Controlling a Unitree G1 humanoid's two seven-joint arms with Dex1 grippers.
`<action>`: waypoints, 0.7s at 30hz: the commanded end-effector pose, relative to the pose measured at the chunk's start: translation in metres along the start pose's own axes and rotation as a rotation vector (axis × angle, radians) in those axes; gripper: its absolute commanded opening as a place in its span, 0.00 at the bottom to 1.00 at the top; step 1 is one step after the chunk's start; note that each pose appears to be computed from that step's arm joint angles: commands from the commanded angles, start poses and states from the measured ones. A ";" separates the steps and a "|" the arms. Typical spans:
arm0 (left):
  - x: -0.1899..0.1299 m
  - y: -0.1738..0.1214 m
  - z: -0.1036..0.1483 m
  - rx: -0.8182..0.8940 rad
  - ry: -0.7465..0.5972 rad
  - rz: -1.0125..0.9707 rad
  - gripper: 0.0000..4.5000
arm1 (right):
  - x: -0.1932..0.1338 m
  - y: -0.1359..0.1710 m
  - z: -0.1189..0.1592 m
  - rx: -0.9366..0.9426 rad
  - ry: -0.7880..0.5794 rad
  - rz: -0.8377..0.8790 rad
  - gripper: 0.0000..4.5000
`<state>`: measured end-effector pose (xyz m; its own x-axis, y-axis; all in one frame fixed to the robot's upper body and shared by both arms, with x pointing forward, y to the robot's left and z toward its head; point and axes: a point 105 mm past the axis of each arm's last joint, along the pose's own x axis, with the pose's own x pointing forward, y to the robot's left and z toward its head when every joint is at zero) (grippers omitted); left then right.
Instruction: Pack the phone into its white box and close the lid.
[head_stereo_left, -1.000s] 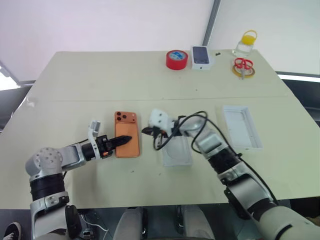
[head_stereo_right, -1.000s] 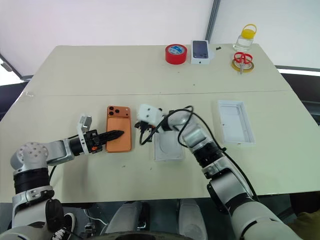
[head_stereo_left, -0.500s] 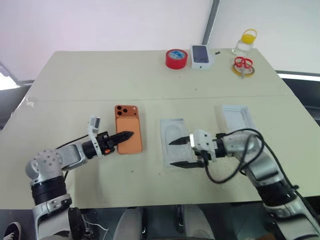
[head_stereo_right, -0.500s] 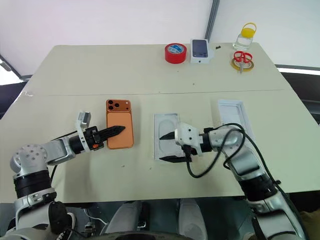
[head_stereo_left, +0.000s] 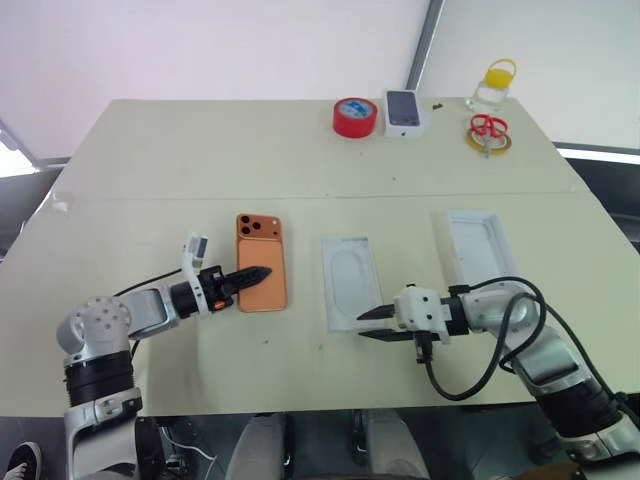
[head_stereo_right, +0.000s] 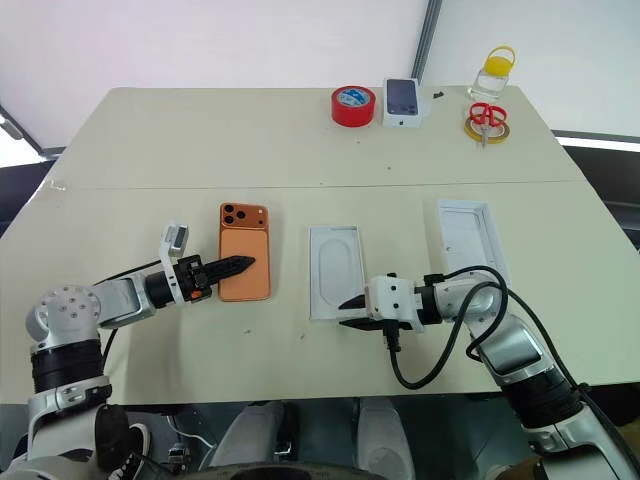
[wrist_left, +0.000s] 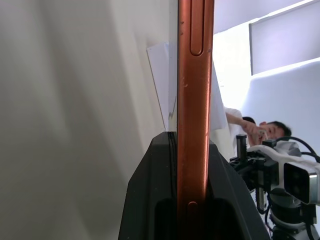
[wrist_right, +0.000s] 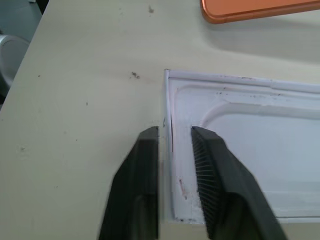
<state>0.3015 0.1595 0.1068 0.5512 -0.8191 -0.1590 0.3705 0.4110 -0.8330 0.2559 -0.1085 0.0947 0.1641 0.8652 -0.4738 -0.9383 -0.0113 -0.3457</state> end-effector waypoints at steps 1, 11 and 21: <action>-0.002 -0.008 0.009 0.024 -0.035 -0.039 0.00 | 0.003 0.000 0.001 0.001 -0.013 0.000 0.24; 0.014 -0.032 0.019 0.074 -0.068 -0.102 0.00 | 0.012 -0.009 0.008 0.003 -0.035 -0.016 0.01; 0.050 -0.047 0.043 0.097 -0.180 -0.096 0.00 | 0.051 -0.042 0.015 -0.049 0.027 -0.148 0.01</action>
<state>0.3372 0.1141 0.1443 0.6061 -0.7948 -0.0296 0.4531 0.3756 -0.8085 0.2943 -0.0600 0.0928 0.2781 0.8544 -0.4389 -0.9059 0.0814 -0.4156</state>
